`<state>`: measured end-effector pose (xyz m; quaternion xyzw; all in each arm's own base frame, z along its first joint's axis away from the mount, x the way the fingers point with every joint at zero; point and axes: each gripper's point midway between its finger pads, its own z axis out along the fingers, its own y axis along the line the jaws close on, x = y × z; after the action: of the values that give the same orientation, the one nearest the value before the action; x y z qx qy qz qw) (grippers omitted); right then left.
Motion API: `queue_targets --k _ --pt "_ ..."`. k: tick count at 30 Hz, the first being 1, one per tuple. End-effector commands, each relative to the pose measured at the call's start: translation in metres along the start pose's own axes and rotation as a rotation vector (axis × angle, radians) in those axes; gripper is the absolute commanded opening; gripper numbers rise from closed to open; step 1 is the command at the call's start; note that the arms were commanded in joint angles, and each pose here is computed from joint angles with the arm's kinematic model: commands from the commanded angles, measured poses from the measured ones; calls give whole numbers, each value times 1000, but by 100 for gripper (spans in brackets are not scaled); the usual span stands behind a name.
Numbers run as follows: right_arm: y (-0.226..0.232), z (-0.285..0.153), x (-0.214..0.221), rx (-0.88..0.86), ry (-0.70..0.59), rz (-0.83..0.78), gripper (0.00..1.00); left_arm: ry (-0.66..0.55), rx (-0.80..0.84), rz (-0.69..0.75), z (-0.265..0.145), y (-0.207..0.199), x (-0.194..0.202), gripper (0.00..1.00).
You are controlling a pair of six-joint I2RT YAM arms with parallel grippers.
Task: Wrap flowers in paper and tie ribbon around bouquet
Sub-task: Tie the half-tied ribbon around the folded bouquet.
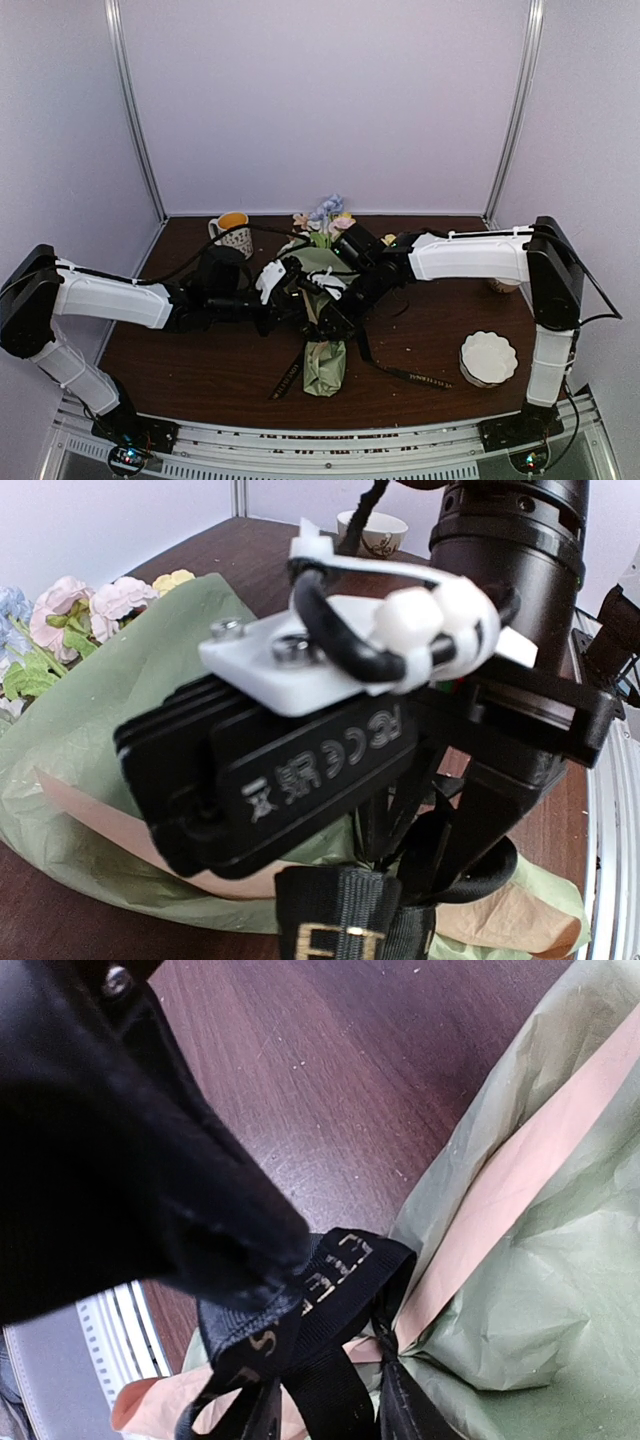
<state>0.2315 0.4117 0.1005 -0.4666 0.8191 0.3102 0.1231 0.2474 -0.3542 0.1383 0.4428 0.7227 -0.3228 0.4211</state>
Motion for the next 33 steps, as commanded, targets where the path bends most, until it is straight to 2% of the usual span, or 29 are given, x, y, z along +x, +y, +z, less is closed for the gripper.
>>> queue_targets --k 1,4,9,13,14,21,33 --pt "-9 5 1 33 31 -5 37 -46 2 9 -4 1 -12 0" --pt "-10 6 6 39 58 -8 41 -43 0 10 -5 1 -11 0" --pt "-4 6 10 -1 87 -5 41 -43 0 9 -4 1 -10 0" --pt "0 4 9 -12 84 -6 14 -43 0 10 -5 1 -11 0" --pt "-1 2 8 -4 79 -6 11 -44 -1 9 -5 2 -11 0" --pt "-8 -13 -10 70 11 13 1 -43 -6 11 -6 2 -10 0" --pt "-20 -26 -21 122 -76 124 0 -36 -28 -14 -5 8 -1 0"
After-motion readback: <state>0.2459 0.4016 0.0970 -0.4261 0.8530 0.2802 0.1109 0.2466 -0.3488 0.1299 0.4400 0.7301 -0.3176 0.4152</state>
